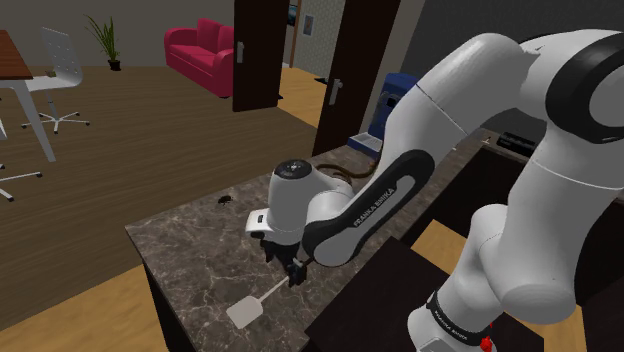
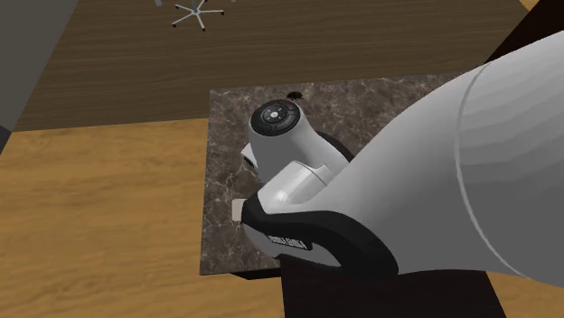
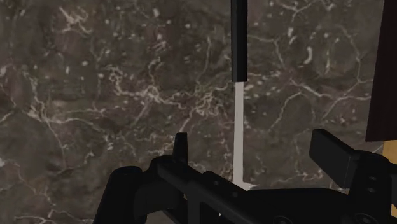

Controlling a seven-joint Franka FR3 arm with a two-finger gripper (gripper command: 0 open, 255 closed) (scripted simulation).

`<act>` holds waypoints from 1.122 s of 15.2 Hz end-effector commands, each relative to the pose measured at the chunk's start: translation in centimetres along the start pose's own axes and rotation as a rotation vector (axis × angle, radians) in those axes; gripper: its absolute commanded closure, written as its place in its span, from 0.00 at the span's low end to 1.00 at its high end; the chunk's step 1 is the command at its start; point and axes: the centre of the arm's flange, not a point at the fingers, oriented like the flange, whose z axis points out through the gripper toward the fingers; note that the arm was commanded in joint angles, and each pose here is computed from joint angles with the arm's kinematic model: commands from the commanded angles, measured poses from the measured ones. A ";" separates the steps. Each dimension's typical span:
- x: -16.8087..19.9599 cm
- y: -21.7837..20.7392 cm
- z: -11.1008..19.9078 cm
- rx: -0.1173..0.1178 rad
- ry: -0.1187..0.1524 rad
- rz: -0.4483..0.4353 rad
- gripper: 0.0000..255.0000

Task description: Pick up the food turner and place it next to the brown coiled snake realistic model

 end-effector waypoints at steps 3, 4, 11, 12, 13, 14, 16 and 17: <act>0.1 -0.3 2.4 0.002 -0.001 -0.015 0.00; 0.1 -0.3 2.9 0.002 -0.001 -0.015 0.00; 0.1 -0.3 4.3 0.002 -0.001 -0.015 0.00; 0.1 -0.3 4.3 0.002 -0.001 -0.015 0.00; 0.1 -0.3 4.3 0.002 -0.001 -0.015 0.00; 0.1 -0.3 4.3 0.002 -0.001 -0.015 0.00; 0.1 -0.3 4.3 0.002 -0.001 -0.015 1.00; 0.1 -0.3 4.3 0.002 -0.001 -0.015 1.00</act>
